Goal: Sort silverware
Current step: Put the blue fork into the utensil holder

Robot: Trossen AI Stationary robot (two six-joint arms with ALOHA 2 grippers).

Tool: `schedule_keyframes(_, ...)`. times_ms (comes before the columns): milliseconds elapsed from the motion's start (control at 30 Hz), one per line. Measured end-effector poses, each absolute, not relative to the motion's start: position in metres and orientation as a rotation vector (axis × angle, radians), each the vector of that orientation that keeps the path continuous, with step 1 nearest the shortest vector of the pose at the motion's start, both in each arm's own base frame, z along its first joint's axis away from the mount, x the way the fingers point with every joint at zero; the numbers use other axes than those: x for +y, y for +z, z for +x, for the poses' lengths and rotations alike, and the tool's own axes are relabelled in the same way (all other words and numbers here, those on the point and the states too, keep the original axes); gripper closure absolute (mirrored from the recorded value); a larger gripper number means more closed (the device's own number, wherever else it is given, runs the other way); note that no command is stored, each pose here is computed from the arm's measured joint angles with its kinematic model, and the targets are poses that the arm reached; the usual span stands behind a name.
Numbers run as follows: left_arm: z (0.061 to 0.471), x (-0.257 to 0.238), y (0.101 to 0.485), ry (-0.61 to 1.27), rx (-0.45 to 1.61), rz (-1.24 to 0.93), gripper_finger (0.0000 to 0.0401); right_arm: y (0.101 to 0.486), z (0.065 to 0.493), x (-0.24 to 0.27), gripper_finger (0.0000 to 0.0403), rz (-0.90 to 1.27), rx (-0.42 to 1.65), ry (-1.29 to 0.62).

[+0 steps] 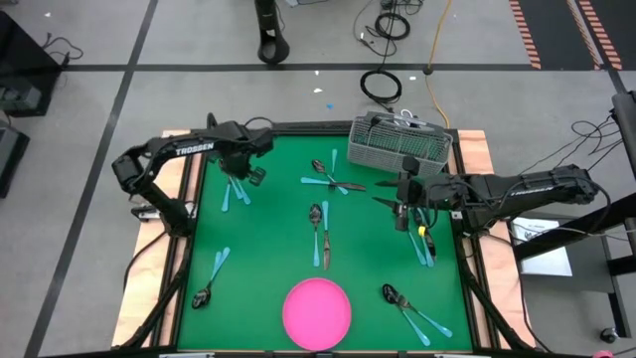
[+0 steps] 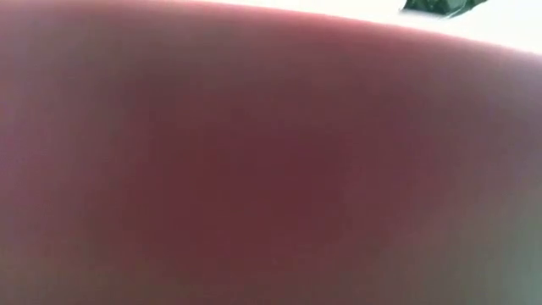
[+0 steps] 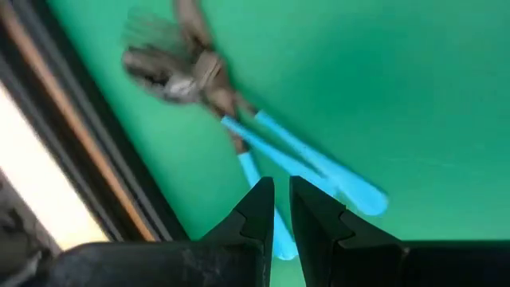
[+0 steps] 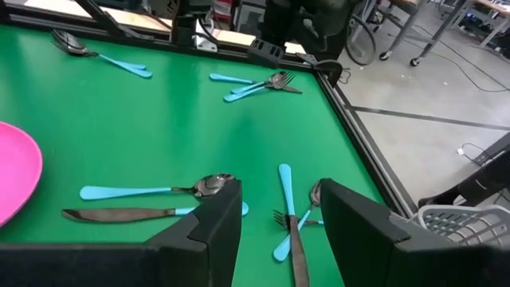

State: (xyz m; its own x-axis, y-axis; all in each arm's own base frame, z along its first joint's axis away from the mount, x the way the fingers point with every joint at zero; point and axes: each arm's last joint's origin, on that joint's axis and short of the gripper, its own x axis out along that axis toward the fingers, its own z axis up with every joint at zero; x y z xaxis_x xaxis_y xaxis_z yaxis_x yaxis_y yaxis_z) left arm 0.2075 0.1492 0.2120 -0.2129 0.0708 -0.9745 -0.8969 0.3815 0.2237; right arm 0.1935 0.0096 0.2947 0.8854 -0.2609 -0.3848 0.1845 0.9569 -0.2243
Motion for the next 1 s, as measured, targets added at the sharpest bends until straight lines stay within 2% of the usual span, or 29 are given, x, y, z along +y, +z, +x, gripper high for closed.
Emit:
schedule_keyframes(467,0.177,0.146,0.21,1.267,1.128,-0.969,0.0357,0.289,0.191,0.009,0.0243,-0.158,0.484,-0.239)
schedule_keyframes(733,0.178,0.148,0.207,1.238,1.179,-0.886,0.0357,0.289,0.191,0.009,0.0243,-0.156,0.483,-0.239)
schedule_keyframes(1000,0.183,0.151,0.196,1.265,1.202,-0.951,0.0355,0.289,0.191,0.009,0.0243,-0.166,0.484,-0.237)
